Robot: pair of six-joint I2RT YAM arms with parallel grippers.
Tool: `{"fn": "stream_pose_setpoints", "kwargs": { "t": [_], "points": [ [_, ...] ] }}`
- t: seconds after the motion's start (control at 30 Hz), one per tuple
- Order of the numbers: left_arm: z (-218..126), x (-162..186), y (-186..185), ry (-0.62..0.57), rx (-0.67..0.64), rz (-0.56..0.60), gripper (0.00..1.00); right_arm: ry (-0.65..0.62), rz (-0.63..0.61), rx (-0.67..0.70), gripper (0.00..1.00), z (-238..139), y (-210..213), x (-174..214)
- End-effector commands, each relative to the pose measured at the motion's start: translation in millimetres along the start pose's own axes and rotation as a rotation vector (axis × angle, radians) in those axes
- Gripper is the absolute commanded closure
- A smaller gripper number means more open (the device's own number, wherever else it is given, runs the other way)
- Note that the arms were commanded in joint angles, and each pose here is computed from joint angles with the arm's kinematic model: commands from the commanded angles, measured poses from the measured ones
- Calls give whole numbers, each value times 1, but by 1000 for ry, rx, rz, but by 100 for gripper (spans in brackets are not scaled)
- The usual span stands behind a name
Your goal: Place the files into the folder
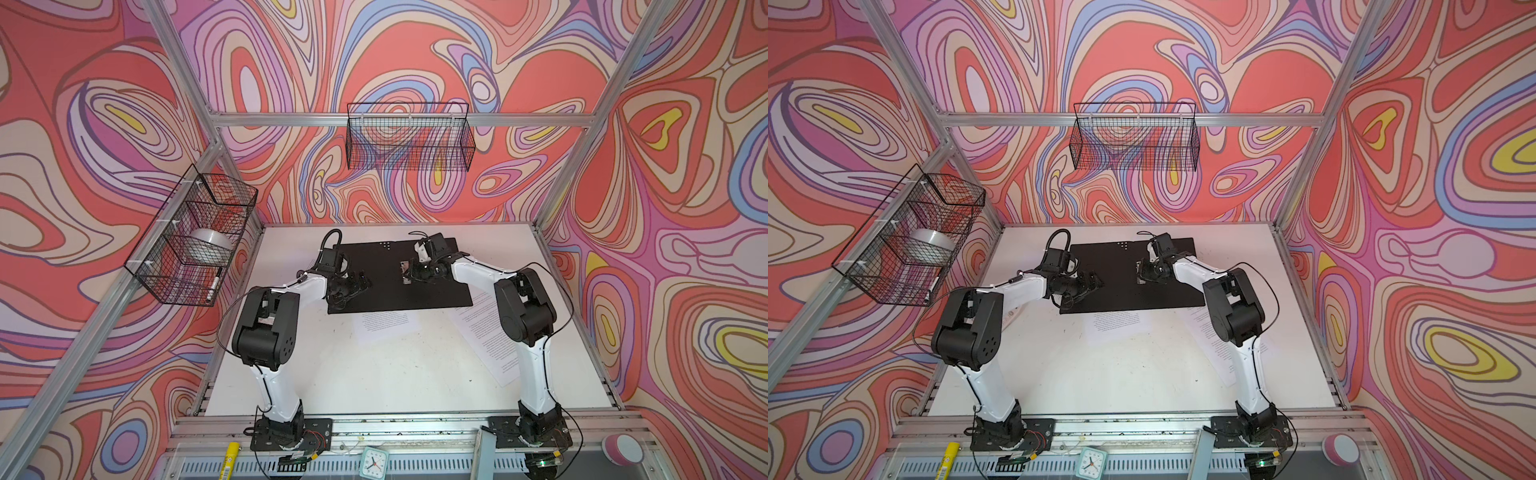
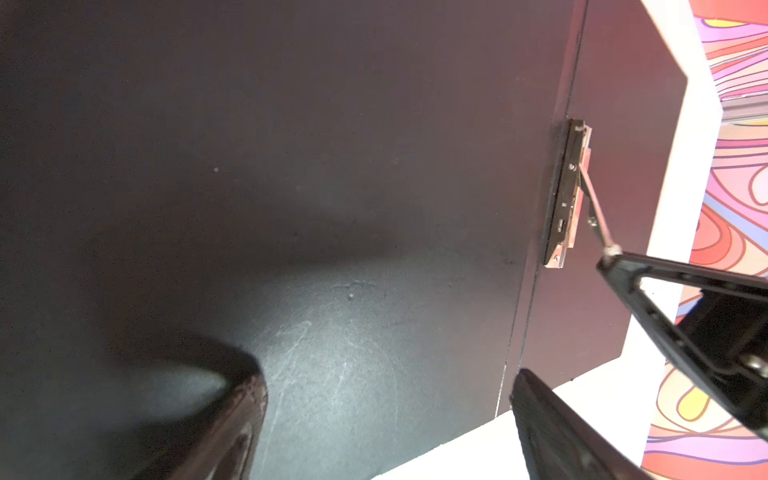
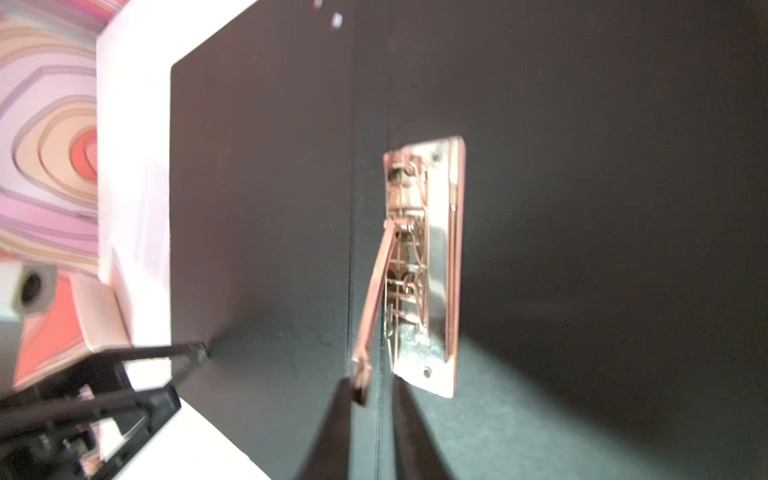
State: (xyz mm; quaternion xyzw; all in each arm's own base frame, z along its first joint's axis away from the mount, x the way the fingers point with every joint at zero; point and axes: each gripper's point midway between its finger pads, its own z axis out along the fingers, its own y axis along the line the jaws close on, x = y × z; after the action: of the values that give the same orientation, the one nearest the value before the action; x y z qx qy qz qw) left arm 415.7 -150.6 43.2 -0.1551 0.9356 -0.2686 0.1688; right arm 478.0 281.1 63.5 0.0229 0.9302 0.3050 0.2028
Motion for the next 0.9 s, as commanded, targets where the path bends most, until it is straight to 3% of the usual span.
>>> {"fn": "stream_pose_setpoints", "kwargs": {
  "t": [0.0,0.13,0.23,0.33,0.87],
  "points": [
    [18,44,69,140,-221,-86,7,10,27,24,59,-21,-4,-4],
    [18,43,67,141,-213,-84,8,17,10,26,65,-33,-5,5],
    [18,43,67,141,-213,-84,8,43,20,16,78,-31,-8,16],
    [18,43,66,141,-209,-84,8,66,32,-7,84,-23,-10,23],
    [17,41,62,138,-193,-82,8,91,10,-75,90,8,15,-26]
  ]
}}
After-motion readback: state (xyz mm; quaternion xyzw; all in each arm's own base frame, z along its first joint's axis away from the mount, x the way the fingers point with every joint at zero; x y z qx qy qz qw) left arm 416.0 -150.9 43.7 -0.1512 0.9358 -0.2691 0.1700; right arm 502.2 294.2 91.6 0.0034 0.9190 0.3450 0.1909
